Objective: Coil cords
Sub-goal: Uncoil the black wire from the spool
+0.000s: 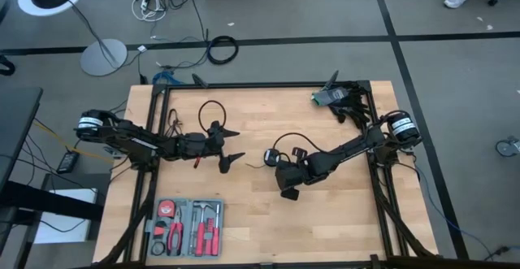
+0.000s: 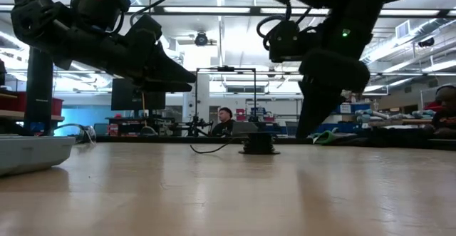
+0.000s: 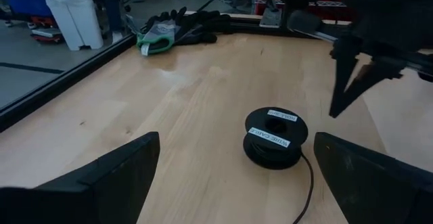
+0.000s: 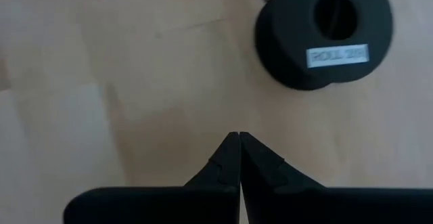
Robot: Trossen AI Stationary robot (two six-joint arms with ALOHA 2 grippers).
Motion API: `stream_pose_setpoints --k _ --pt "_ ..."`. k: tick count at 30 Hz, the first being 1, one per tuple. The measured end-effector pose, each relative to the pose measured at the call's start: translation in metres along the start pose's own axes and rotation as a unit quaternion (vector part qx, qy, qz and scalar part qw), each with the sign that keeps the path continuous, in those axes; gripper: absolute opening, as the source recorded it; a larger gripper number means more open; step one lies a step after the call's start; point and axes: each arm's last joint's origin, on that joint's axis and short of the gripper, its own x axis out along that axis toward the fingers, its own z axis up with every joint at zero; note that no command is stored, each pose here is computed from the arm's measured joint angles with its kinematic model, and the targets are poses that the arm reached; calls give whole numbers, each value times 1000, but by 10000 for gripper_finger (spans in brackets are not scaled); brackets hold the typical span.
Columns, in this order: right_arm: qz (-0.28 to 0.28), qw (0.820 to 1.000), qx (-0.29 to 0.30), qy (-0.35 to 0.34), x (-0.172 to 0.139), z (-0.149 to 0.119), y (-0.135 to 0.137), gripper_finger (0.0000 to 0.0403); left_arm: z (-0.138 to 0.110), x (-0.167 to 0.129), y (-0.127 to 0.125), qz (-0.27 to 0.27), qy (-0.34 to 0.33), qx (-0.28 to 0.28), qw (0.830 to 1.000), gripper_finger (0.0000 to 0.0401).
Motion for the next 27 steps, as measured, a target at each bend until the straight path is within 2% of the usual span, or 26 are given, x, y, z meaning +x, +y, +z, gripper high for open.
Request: stream_pose_setpoints --k 7,12,17,23,27 --pt "11 1000 20 -3 -6 -8 14 0 0 0 0 0 0 -1 1000 395" --pt "0 1000 14 -14 -8 -10 18 0 -1 0 0 -8 6 -44 999 395" --pt "0 999 35 -14 -8 -10 18 1 -4 0 -1 -15 22 -89 996 395" --pt "7 999 40 -24 -8 -8 20 1 -5 0 -1 -32 34 -86 995 395" --pt "14 998 43 -40 -8 -5 21 1 -4 6 1 -24 78 -79 994 395"
